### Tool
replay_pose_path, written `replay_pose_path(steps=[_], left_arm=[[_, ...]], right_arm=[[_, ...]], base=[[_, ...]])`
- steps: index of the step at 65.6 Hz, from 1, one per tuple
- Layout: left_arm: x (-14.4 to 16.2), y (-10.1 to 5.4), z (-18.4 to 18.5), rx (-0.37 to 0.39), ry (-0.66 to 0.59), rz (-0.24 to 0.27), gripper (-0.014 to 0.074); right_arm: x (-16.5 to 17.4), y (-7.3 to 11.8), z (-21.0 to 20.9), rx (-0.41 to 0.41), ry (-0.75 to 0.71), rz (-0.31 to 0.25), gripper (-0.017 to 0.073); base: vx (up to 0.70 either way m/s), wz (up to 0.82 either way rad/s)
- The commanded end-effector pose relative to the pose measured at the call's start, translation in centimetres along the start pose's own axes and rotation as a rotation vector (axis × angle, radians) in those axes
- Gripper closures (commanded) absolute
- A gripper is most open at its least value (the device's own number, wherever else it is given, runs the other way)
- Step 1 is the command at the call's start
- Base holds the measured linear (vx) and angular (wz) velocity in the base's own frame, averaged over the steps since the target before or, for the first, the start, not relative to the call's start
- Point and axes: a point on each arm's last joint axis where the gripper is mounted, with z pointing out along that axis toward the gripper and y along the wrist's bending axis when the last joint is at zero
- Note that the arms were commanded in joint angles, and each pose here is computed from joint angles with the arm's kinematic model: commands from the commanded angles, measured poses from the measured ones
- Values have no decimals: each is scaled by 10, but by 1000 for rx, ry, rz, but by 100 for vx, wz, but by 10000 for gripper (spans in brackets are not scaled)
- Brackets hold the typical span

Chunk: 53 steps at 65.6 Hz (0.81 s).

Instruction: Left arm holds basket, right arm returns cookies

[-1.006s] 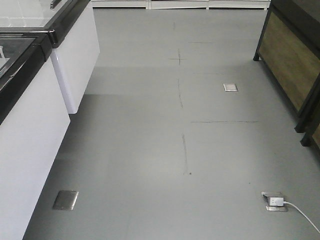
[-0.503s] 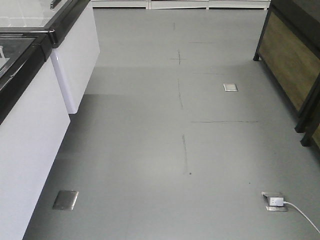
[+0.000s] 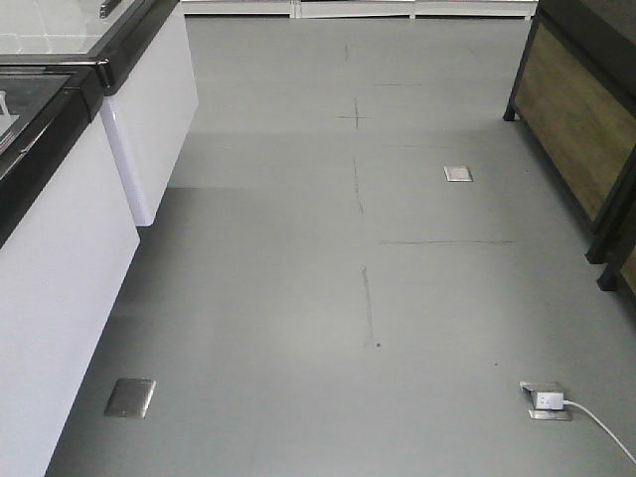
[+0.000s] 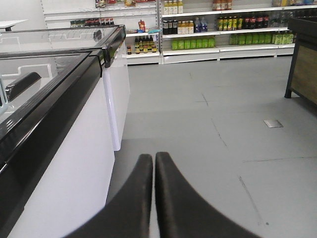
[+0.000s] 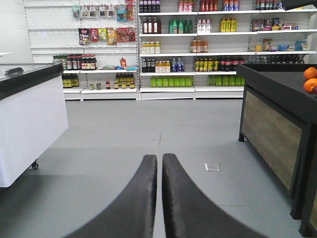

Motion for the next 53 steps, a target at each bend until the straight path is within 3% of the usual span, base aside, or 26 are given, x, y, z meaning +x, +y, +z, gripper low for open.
replay_pose_path(steps=[1,21,37,53], left_arm=[[-18,-1,-4,14,-120,-10,599],[-27,-2,-6,20,-202,-20,599],[-70,-3,-22,30,-399,-17,599],[-120,-4,-42,28,-438,-17,599]], right_arm=[[-1,1,-1,-8,-68,-10,566],[-1,1,-1,-8,-68,-10,566],[-1,1,-1,-8,-69,-10,566],[-1,1,-1,-8,-69,-10,566]], base=[[0,0],[0,0],[0,0],[0,0]])
